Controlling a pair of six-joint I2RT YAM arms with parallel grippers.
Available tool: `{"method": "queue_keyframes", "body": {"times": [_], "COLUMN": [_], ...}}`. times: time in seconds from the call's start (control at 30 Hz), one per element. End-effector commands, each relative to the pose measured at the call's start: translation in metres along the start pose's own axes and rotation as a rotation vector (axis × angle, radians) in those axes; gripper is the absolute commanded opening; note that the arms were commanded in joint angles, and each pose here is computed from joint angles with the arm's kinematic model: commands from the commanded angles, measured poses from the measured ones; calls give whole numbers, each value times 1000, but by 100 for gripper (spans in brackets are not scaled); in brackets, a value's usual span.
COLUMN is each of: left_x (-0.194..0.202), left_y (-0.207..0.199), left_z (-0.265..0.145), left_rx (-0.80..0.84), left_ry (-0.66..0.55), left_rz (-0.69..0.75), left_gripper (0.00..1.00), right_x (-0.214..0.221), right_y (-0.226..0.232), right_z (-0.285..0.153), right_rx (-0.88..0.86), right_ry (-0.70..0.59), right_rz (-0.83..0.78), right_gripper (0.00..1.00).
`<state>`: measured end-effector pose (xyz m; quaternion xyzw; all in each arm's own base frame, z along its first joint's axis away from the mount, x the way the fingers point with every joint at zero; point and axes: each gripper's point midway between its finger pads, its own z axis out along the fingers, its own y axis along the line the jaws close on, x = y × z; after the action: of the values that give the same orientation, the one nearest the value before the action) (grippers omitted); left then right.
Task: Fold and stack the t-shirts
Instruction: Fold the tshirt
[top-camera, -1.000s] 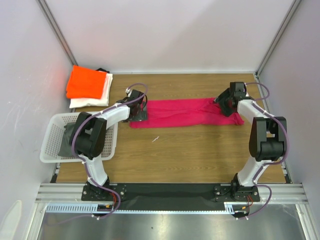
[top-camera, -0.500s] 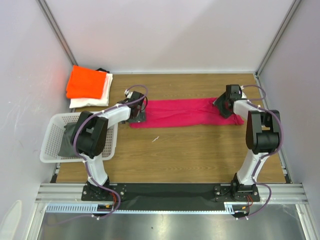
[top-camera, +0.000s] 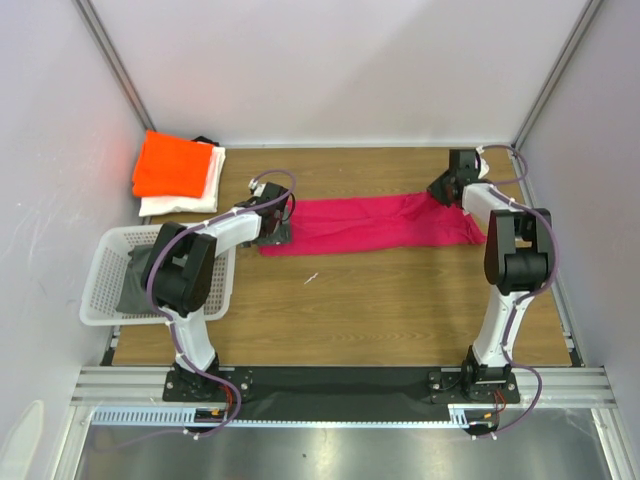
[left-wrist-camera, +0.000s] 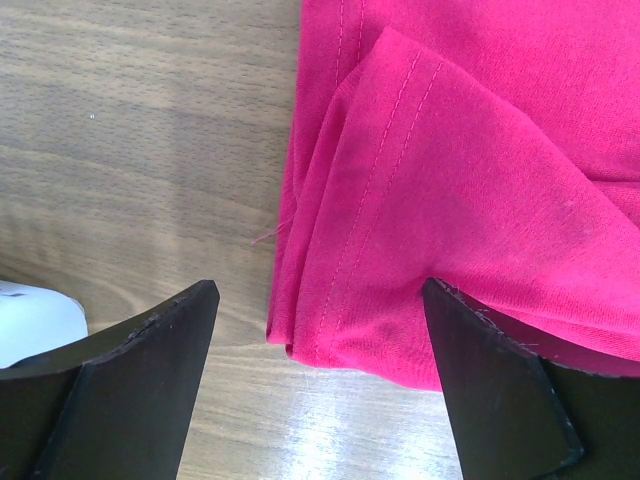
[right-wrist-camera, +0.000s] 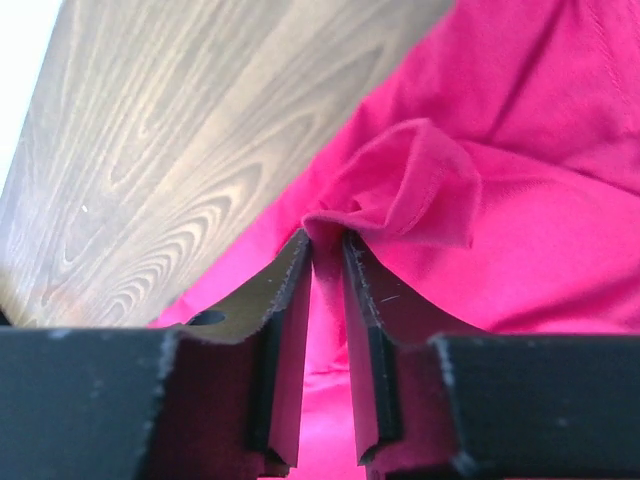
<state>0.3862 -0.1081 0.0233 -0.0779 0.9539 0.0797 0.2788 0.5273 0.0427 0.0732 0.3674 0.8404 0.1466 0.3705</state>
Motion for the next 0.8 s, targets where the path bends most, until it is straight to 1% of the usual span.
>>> {"method": "queue_keyframes", "body": {"times": [0.0,0.07,0.13,0.2,0.23,0.27,0.33,0.37,0.43,0.47,0.5,0.53,0.57,0.6,0.67,0.73,0.77], "left_x": [2,1,1,1,1,1,1,0,-2,-3,-8,-11,-14,-22,-35,-54,-60], "left_y": [8,8,7,8,8,7,7,7,7,7,5,4,3,1,-3,-8,-12], "left_z": [4,4,4,5,5,5,5,5,3,3,-1,-2,-5,-9,-20,-34,-39], "left_rx": [-37,-36,-35,-35,-35,-35,-33,-34,-33,-31,-21,-17,-8,3,26,65,83], "left_ry": [-3,-4,-4,-2,-2,-3,-2,-4,-10,-13,-23,-31,-39,-54,-83,-125,-138], "left_rz": [-9,-8,-5,-6,-7,-8,-7,-6,-3,0,0,-1,-1,-1,-10,-22,-20], "left_gripper": [89,89,89,89,89,89,89,90,90,90,91,90,91,91,91,92,93], "right_x": [-14,-11,-10,-8,-13,-13,-12,-26,-29,-44,-49,-62,-62,-73,-83,-79,-92], "right_y": [20,20,25,28,38,44,42,55,60,73,79,87,85,92,87,79,71], "right_z": [10,16,23,30,29,30,35,32,28,22,17,6,5,-4,-18,-26,-37], "right_rx": [-41,-37,-44,-56,-92,-107,-88,-118,-131,-168,-187,-203,-198,-211,-173,-162,-161], "right_ry": [-36,-16,3,19,24,30,56,38,61,39,35,9,11,-14,-29,4,-13], "right_rz": [-24,-35,-48,-69,-73,-83,-115,-130,-172,-189,-208,-255,-278,-304,-336,-351,-372], "right_gripper": [23,24,29,37,41,49,55,61,64,66,67,68,69,70,71,71,71]}}
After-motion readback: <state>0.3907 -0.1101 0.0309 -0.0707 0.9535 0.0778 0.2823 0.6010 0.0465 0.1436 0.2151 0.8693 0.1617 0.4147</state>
